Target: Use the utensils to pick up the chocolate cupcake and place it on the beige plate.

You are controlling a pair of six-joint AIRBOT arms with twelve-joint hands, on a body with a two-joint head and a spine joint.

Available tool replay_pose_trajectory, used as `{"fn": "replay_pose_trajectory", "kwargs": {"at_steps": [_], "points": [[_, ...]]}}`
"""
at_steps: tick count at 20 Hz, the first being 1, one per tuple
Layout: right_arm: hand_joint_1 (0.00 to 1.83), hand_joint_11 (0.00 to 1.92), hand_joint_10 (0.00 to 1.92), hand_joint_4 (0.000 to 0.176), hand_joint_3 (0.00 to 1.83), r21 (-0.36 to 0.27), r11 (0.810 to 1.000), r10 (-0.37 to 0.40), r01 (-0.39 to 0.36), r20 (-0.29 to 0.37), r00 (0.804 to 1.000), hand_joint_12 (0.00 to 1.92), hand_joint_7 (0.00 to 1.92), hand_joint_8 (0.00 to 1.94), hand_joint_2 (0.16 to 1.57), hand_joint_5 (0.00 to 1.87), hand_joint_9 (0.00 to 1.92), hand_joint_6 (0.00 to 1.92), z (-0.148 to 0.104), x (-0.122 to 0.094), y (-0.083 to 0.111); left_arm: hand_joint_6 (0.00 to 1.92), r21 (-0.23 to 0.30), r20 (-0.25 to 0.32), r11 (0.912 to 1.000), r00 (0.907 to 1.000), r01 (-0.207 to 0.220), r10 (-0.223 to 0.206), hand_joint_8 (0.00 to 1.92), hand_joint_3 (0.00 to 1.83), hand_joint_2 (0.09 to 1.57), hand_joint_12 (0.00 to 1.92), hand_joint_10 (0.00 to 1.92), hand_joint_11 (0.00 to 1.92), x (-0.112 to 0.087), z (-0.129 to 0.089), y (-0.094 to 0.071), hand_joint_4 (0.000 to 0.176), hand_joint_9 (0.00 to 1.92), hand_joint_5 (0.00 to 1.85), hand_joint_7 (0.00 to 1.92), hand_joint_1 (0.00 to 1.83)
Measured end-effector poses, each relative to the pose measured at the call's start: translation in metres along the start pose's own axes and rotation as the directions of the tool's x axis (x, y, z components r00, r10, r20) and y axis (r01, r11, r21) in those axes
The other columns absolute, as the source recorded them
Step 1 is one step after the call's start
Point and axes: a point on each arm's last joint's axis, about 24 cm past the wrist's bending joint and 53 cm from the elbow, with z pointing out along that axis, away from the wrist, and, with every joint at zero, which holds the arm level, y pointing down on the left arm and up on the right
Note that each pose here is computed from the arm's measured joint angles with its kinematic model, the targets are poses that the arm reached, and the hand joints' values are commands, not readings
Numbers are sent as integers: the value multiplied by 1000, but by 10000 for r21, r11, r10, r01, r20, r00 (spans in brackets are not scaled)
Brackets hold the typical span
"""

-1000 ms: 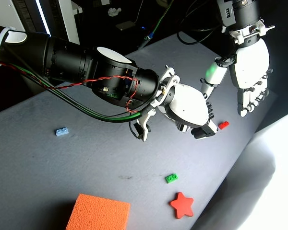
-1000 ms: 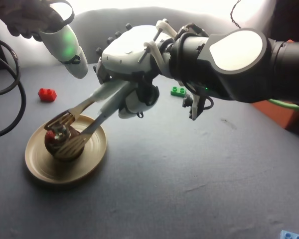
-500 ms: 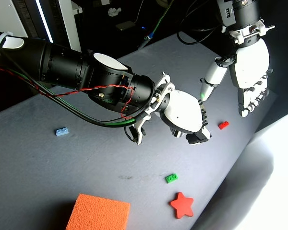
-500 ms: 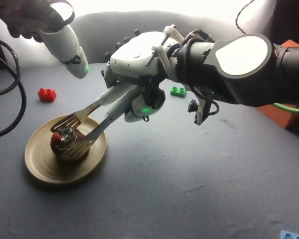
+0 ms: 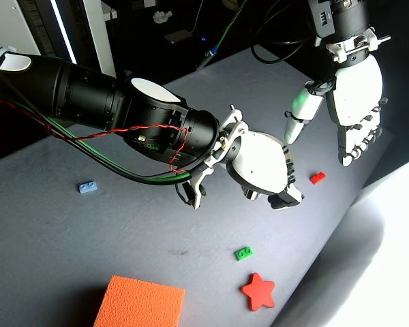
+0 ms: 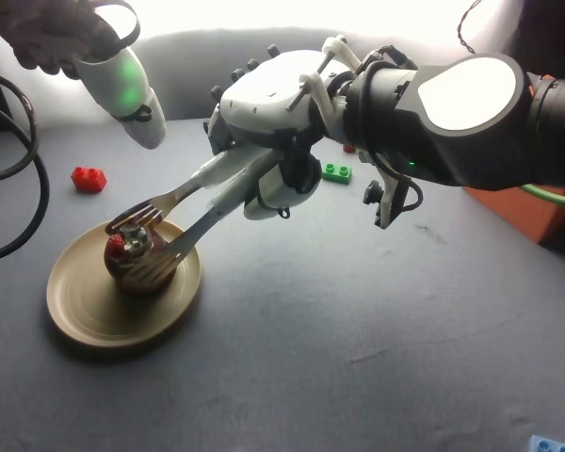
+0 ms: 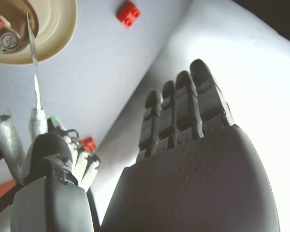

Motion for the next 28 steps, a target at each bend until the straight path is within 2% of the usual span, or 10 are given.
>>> {"fn": "replay_pose_trajectory", "kwargs": {"at_steps": [2,4,7,10,15,17,18,20,26,28], "points": [[1172,334,847,19,0,-22,9999,152,-152,10,9999,1586,789,1278,1198,861,587,1188,0,-2,1,0,23,-5,10000,10000,3,-3,0,1,1052,306,1,0,0,0,-1,0,83,108,80,344],[1163,329,866,28,1,-68,9999,156,-156,3,9999,1594,798,1273,1207,824,630,1234,0,-3,2,6,13,-2,10000,10000,7,-7,2,0,1049,287,1,0,0,0,0,0,79,123,83,380],[1161,322,875,31,0,-87,9999,148,-148,-8,9999,1609,806,1266,1209,811,625,1247,0,-3,3,6,12,1,10000,10000,5,-5,4,0,1048,308,3,0,0,0,0,0,88,133,92,378],[1172,343,857,29,0,-114,9999,10,-11,-46,10000,1566,824,1232,1193,847,645,1203,0,-2,4,2,12,1,10000,10000,5,-5,1,1,1050,323,1,0,0,0,0,0,89,141,95,363],[1149,316,851,31,2,-133,9999,-73,73,-36,10000,1586,788,1300,1226,761,608,1314,0,-2,4,2,12,1,10000,10000,2,-2,1,0,1048,308,3,0,0,0,0,0,87,117,90,362],[1152,330,841,32,0,-149,9998,-152,152,-18,9999,1563,789,1294,1223,775,609,1299,1,-3,6,6,12,1,10000,10000,2,-2,3,1,1053,308,4,0,0,0,0,0,88,129,95,359],[1151,319,823,23,1,-165,9997,-163,163,-21,9999,1542,810,1281,1227,734,598,1339,1,-3,7,2,12,1,10000,10000,5,-5,1,0,1050,292,2,0,0,0,0,0,85,127,93,382],[1145,318,820,29,1,-201,9996,-185,185,-4,9998,1537,787,1306,1233,733,599,1350,2,-4,9,1,8,-1,10000,10000,2,-2,2,0,1049,282,2,0,0,0,0,0,82,116,87,378],[1149,310,836,31,0,-201,9996,-177,177,2,9998,1545,790,1311,1226,758,592,1305,2,-4,9,0,13,-2,10000,10000,3,-3,1,1,1048,292,0,0,0,0,0,0,85,121,85,352],[1149,324,837,24,1,-201,9997,-154,154,1,9999,1536,804,1296,1228,730,592,1339,2,-4,9,0,12,1,10000,10000,5,-5,0,0,1048,284,0,0,0,0,0,0,81,111,84,377]]}}
